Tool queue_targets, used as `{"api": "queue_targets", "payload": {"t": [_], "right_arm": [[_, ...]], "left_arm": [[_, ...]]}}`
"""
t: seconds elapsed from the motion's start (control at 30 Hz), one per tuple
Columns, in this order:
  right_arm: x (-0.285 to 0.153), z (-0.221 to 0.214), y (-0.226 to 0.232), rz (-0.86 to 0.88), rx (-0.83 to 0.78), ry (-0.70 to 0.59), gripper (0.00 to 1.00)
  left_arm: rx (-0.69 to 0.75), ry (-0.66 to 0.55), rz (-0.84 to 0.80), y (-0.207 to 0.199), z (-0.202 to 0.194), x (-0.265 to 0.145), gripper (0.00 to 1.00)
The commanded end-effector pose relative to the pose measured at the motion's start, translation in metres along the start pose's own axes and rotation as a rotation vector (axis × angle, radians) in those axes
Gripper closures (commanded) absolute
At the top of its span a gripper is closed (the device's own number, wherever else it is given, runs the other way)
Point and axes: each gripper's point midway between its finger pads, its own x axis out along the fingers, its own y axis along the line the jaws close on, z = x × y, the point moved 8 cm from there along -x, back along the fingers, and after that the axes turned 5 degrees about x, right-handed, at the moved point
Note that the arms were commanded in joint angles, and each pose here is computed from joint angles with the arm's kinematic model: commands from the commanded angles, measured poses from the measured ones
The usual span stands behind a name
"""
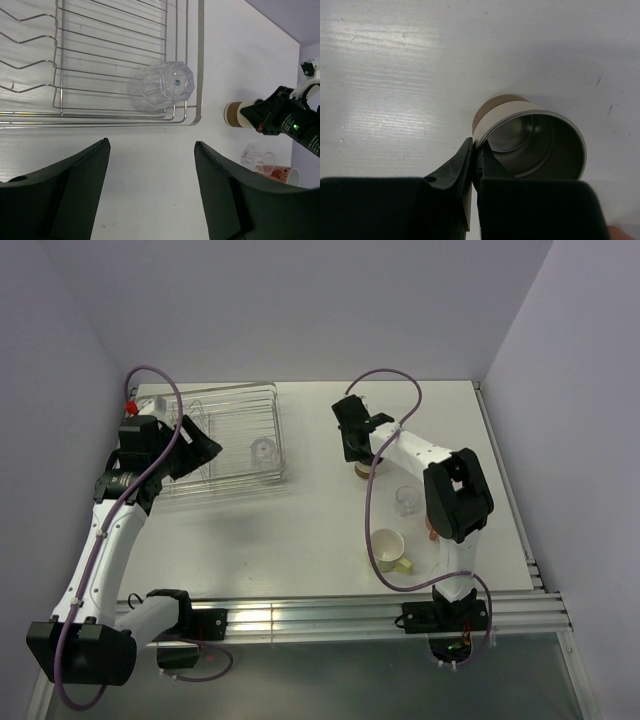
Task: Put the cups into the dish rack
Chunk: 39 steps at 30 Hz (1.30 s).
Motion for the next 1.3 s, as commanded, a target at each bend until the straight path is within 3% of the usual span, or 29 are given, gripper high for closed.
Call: {"api": "queue_targets", "payload": {"t": [0.0,0.27,0.5,0.53,0.6,0.73,1.13,1.27], "right_arm": [[-0.036,0.029,-0.002,0.036,0.046,-0.094,1.0],[-0.137,0.078,0.002,0.297,0.085,-0.271,1.0],[-0.226,0.083,0.029,0.869,0.13,-0.346,1.0],[-0.232,0.081,0.037,0.986,0.114,-0.353,1.0],[-0.25,0.079,0.041,1.119,0.163,-0.34,1.0],[-0.269,0.078,0.054,1.364,0.186,-0.339,1.0],[-0.27,0.084,0.081,1.617,0.279,-0.243,1.0],[-0.268,0.083,0.091,1.613,0.278,-0.221,1.0]], "left_arm": [[0.024,-0.046,-0.094,-0.012,0.01,-0.007,0.25],[0.009,-0.038,-0.391,-0.04,0.018,-0.012,0.19],[-0.064,-0.058,-0.743,-0.047,0.026,-0.017,0.14],[-0.018,-0.115,-0.822,-0.053,0.034,-0.022,0.13],[-0.062,-0.066,-0.89,-0.053,0.028,-0.02,0.13],[-0.022,-0.135,-1.017,-0.061,0.032,-0.031,0.12],[0.007,-0.122,-1.018,-0.064,0.032,-0.039,0.11],[0.036,-0.124,-0.991,-0.063,0.032,-0.037,0.1]]}}
